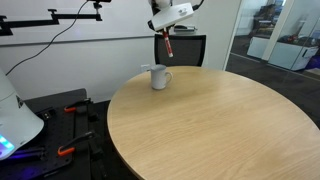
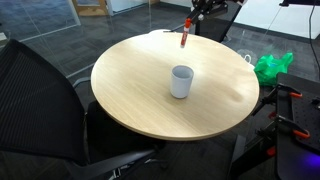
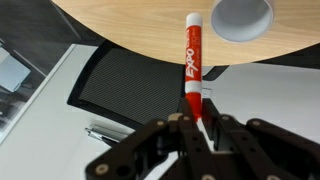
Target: Put the marker in the mug and then remove it and put it on the table
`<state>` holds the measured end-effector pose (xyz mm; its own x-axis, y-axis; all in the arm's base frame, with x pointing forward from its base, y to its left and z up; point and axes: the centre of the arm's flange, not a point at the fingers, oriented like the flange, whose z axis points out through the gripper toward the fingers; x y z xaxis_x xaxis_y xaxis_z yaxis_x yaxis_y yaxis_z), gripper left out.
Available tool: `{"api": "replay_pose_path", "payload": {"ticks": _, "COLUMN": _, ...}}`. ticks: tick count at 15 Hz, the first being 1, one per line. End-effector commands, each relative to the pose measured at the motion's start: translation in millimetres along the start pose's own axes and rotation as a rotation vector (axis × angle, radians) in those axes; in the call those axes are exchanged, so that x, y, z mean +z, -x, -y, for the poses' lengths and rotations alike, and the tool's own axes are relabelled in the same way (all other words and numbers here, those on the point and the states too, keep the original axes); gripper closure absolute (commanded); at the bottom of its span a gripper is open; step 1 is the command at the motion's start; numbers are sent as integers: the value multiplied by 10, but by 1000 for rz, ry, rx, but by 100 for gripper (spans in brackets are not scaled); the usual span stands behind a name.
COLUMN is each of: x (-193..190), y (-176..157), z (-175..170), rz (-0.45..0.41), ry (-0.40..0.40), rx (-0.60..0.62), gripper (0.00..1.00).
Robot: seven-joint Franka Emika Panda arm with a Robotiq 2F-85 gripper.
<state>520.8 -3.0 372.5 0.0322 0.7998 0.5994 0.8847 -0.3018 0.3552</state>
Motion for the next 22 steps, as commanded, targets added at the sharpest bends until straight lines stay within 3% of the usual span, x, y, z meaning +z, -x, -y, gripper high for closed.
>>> {"api": "replay_pose_path", "payload": {"ticks": 1, "x": -362, "y": 110, "z": 112, "rz": 57, "ry": 117, "rx": 35, "gripper": 96}}
{"api": "replay_pose_path", "payload": {"ticks": 5, "x": -515, "y": 479, "z": 35, "rz": 130, "ry": 192, "rx": 133, "gripper": 96}}
{"api": "replay_pose_path", "payload": {"ticks": 15, "x": -399, "y": 1426, "z": -84, "rz": 339, "ry": 210, "rx": 511, "gripper": 96}}
{"api": "replay_pose_path", "payload": {"ticks": 22, "x": -109, "y": 1797, "z": -86, "rz": 523, "ry": 129, "rx": 730, "gripper": 96}}
